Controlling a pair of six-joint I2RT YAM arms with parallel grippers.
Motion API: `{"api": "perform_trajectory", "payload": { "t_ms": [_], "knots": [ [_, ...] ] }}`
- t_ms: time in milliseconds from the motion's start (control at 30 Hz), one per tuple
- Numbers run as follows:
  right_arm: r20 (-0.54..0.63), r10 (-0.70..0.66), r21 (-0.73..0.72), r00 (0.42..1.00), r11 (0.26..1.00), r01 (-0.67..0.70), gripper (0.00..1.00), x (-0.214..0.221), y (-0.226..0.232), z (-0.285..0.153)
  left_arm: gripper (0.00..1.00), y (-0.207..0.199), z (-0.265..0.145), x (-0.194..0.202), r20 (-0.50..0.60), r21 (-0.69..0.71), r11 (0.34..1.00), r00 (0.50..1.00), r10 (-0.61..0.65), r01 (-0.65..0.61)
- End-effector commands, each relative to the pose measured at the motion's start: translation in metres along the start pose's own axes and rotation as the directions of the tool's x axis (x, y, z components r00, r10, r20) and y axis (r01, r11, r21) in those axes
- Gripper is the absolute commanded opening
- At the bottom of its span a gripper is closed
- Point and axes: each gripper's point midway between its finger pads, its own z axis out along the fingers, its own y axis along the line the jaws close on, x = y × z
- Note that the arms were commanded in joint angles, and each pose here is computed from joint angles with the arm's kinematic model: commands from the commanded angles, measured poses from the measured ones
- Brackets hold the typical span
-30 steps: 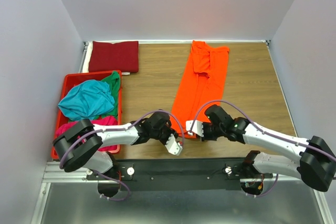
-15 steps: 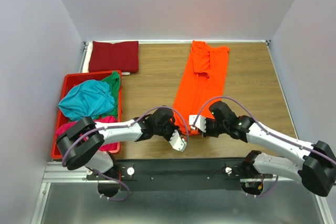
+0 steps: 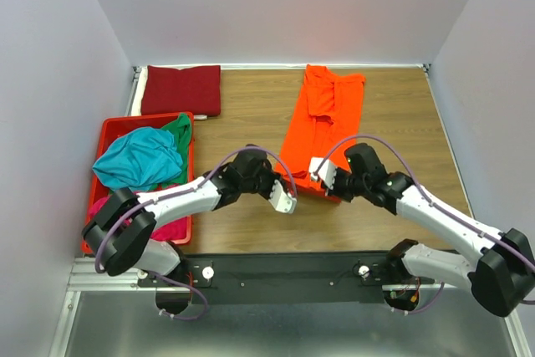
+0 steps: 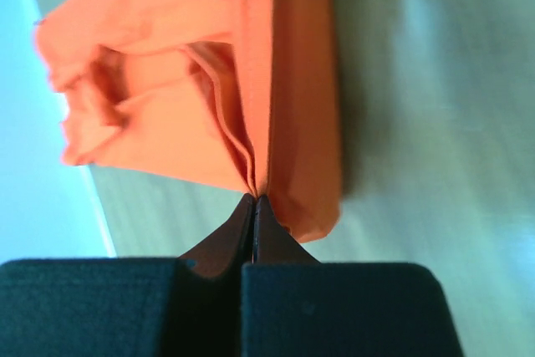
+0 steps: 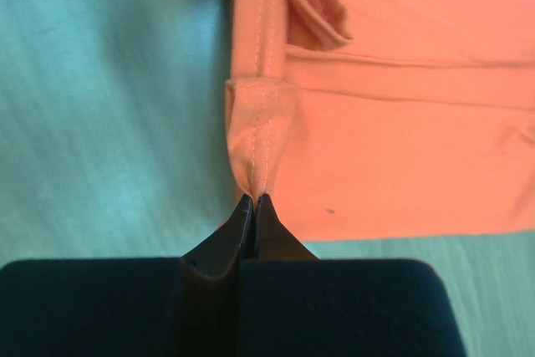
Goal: Fold and stack the t-shirts
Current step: Fold the tshirt
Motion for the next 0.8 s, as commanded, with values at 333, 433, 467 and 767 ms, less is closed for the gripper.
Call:
{"api": "perform_trajectory", "payload": {
  "t_ms": [333, 433, 467, 767],
  "knots": [
    [-0.028, 0.177, 0.105, 0.984, 0.979, -0.174, 0.01, 0.012, -0.12, 0.005, 0.0, 0.109, 0.041, 0.042, 0.017, -0.083, 0.995, 0.998, 0.06, -0.058],
    [-0.03, 0.205, 0.101, 0.978, 0.974, -0.201, 0.01, 0.015, -0.141, 0.013, 0.0, 0.123, 0.056, 0.055, 0.017, -0.07, 0.996, 0.998, 0.053, -0.052],
    [-0.018, 0.208, 0.118, 0.978, 0.972, -0.205, 0.01, 0.013, -0.154, 0.011, 0.0, 0.131, 0.063, 0.059, 0.019, -0.073, 0.996, 0.998, 0.056, -0.054],
    [-0.044, 0.251, 0.126, 0.967, 0.961, -0.244, 0.01, 0.031, -0.199, 0.035, 0.0, 0.159, 0.086, 0.089, 0.018, -0.095, 0.995, 0.999, 0.038, -0.036]
  ]
}}
